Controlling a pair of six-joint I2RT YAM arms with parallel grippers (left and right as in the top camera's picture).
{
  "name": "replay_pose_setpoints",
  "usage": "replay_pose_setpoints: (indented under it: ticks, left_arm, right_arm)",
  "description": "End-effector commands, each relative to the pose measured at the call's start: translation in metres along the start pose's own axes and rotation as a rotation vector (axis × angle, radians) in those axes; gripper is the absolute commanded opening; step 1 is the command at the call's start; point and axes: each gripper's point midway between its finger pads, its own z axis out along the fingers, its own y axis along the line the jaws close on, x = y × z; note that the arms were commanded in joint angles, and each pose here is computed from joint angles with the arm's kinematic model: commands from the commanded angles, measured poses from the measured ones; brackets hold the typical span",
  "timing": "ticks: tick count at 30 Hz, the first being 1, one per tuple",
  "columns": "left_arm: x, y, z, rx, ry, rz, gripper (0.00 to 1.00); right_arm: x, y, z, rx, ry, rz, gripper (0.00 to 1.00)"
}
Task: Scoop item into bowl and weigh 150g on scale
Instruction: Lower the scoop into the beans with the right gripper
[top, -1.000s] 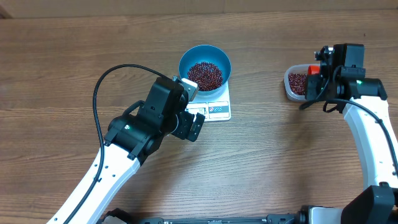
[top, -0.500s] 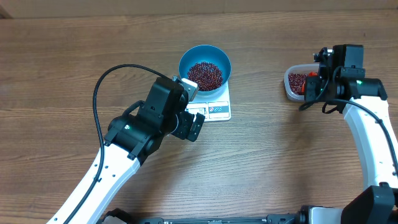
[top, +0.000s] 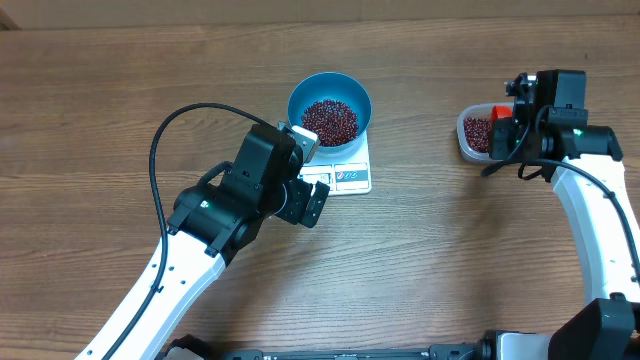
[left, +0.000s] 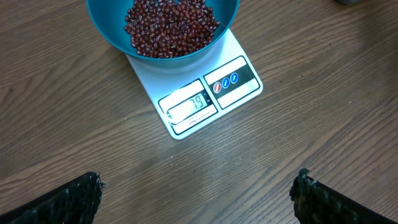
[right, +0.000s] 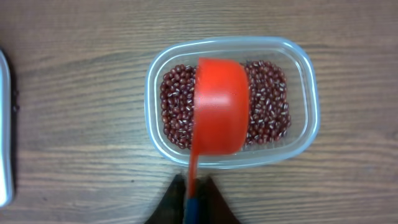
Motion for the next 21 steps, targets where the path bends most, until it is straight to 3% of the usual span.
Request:
replay_pose_setpoints:
  ticks: [1, 3, 7, 9, 15, 18, 21]
  left_arm:
    - [0.0024, -0.0009, 0.0026, 0.007, 0.011, 0.015, 1.0]
    - [0.0024, -0.0009, 0.0026, 0.007, 0.011, 0.015, 0.99]
    - [0.0023, -0.0009, 0.0026, 0.007, 0.01, 0.015, 0.99]
    - [0.0023, -0.0009, 0.0025, 0.007, 0.01, 0.015, 0.99]
    - [0.0024, -0.0009, 0.0026, 0.007, 0.011, 0.015, 1.0]
    - [0.0023, -0.0009, 0.0026, 0.007, 0.01, 0.015, 0.99]
    - [0.0023, -0.0009, 0.0026, 0.007, 0.01, 0.015, 1.0]
  right_arm:
    - [-0.0035, 0.0005, -0.0068, 0.0, -0.027, 0.001, 0.17]
    - [-0.0035, 0.0005, -0.0068, 0.0, -0.027, 0.001, 0.04]
    - [-0.0035, 0.0005, -0.0068, 0.0, -0.027, 0.001, 0.08]
    - [-0.0035, 0.0005, -0.0068, 0.0, -0.027, 0.001, 0.04]
    - [-0.0055, 0.0004, -0.0066, 0.001, -0.035, 0.001, 0.04]
    - [-0.0062, 0.0004, -0.0066, 0.001, -0.038, 0.0, 0.1]
    - [-0.0076, 0.0003, -0.0067, 0.001, -0.043, 0.0, 0.08]
